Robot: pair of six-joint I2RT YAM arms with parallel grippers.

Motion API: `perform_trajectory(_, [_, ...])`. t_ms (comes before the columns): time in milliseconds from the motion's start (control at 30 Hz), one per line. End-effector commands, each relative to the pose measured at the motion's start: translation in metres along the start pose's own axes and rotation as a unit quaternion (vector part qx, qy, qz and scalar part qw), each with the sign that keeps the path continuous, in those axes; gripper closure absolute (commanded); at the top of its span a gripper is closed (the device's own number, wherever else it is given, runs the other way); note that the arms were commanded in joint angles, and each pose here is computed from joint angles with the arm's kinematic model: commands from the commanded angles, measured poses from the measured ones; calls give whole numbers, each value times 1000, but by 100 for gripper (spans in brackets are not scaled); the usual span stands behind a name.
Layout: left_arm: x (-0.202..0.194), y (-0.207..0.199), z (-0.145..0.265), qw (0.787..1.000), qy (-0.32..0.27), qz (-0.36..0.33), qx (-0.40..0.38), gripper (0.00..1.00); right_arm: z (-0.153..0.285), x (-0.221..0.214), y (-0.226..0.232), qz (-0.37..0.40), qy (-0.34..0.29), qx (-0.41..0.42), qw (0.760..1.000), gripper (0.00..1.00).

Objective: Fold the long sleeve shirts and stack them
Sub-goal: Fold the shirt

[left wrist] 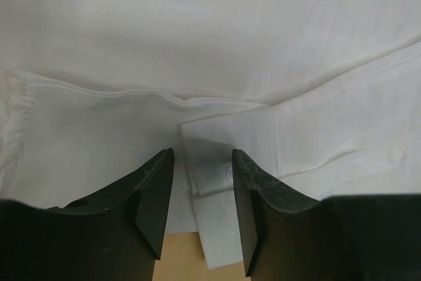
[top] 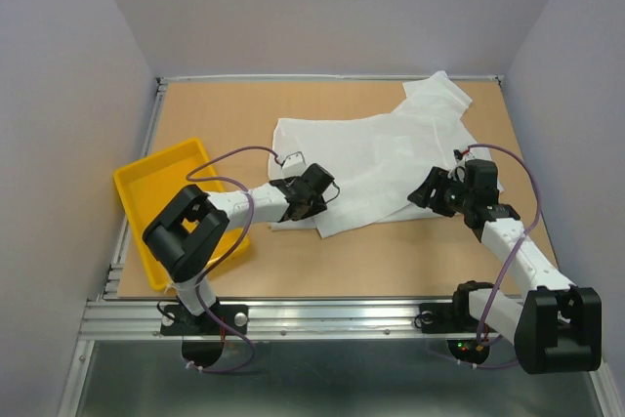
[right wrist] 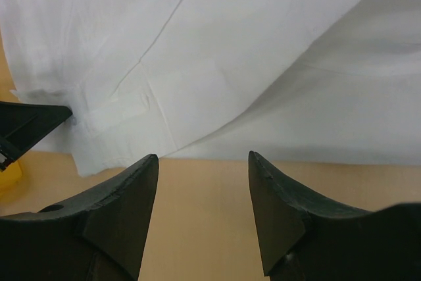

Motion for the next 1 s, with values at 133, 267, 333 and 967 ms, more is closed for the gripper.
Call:
perform_trajectory(133, [-5, 9, -15, 999, 4, 5, 48, 51, 1, 15, 11, 25, -21, 18, 999, 37])
perform_trajectory(267, [-5, 7, -15, 999, 6, 3, 54, 63, 1, 14, 10, 24, -20, 18, 999, 37])
perform_trajectory(333, [-4, 7, -14, 998, 5, 2, 56, 69, 0, 14, 10, 23, -20, 18, 999, 37])
perform_trajectory(967, [18, -23, 0, 1000, -8, 0, 18, 67, -3, 10, 19, 34, -4, 42, 999, 37])
Point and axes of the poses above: each gripper's point midway between its finger pads, its own z axis back along the fingers, its own y axis along the line the jaws close on, x = y × z, the point moved 8 cm from there along z, back along the fingers
